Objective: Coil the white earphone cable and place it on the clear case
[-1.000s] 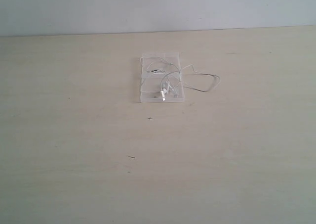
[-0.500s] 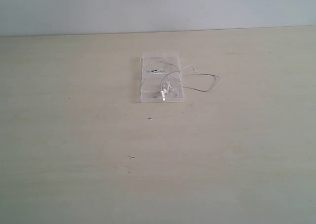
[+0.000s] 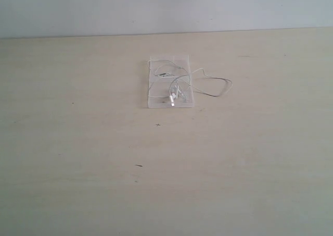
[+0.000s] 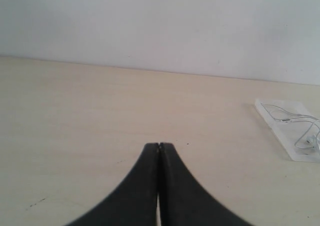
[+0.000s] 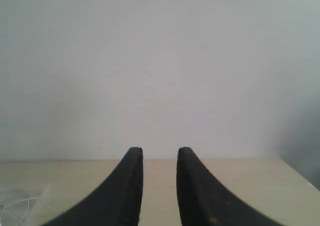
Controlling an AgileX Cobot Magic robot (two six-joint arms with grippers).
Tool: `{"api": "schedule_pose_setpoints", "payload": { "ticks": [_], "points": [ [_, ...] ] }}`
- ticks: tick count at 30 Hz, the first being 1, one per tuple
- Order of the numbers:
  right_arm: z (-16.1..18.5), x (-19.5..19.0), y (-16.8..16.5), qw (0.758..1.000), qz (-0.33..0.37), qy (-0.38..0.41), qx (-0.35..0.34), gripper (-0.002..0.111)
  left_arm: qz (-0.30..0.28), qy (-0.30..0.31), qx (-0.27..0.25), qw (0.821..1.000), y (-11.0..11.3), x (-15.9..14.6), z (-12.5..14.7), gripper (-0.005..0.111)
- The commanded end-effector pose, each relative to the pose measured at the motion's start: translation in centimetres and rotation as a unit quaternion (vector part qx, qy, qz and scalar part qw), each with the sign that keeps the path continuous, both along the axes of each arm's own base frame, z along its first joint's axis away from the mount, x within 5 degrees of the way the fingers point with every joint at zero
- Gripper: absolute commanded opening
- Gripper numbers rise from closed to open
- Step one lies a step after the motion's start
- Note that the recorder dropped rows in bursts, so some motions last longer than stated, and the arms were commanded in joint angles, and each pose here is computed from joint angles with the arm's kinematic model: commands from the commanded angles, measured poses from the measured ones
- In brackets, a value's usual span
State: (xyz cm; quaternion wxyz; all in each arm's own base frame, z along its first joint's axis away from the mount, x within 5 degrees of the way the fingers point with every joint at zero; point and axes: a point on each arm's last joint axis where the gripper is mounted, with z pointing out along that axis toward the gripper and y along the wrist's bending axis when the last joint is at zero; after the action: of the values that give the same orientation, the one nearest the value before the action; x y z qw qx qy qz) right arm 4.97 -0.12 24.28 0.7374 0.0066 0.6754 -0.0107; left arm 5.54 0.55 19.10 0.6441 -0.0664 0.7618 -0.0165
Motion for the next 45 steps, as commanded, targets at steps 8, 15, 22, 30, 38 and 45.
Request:
{"api": "schedule_pose_setpoints", "payload": {
  "ticks": [8, 15, 22, 30, 38, 45],
  "points": [
    [-3.9, 0.7, -0.1, 0.998, -0.004, 0.053, -0.016, 0.024, 0.001, -0.004, -0.001, 1.0, 0.0, 0.0, -0.1, 0.0],
    [-5.6, 0.5, -0.1, 0.989, -0.004, 0.146, -0.013, 0.024, 0.001, -0.004, -0.001, 1.0, 0.0, 0.0, -0.1, 0.0],
    [-5.8, 0.5, -0.1, 0.988, -0.005, 0.154, 0.005, 0.024, 0.001, -0.004, -0.001, 1.0, 0.0, 0.0, -0.1, 0.0],
    [-5.8, 0.5, -0.1, 0.988, -0.005, 0.154, 0.005, 0.024, 0.001, -0.004, -0.001, 1.0, 0.0, 0.0, -0.1, 0.0],
    [-5.8, 0.5, -0.1, 0.988, -0.005, 0.154, 0.006, 0.024, 0.001, -0.004, -0.001, 1.0, 0.0, 0.0, -0.1, 0.0],
    [-5.8, 0.5, -0.1, 0.988, -0.004, 0.154, 0.009, 0.024, 0.001, -0.004, -0.001, 1.0, 0.0, 0.0, -0.1, 0.0]
  ]
}}
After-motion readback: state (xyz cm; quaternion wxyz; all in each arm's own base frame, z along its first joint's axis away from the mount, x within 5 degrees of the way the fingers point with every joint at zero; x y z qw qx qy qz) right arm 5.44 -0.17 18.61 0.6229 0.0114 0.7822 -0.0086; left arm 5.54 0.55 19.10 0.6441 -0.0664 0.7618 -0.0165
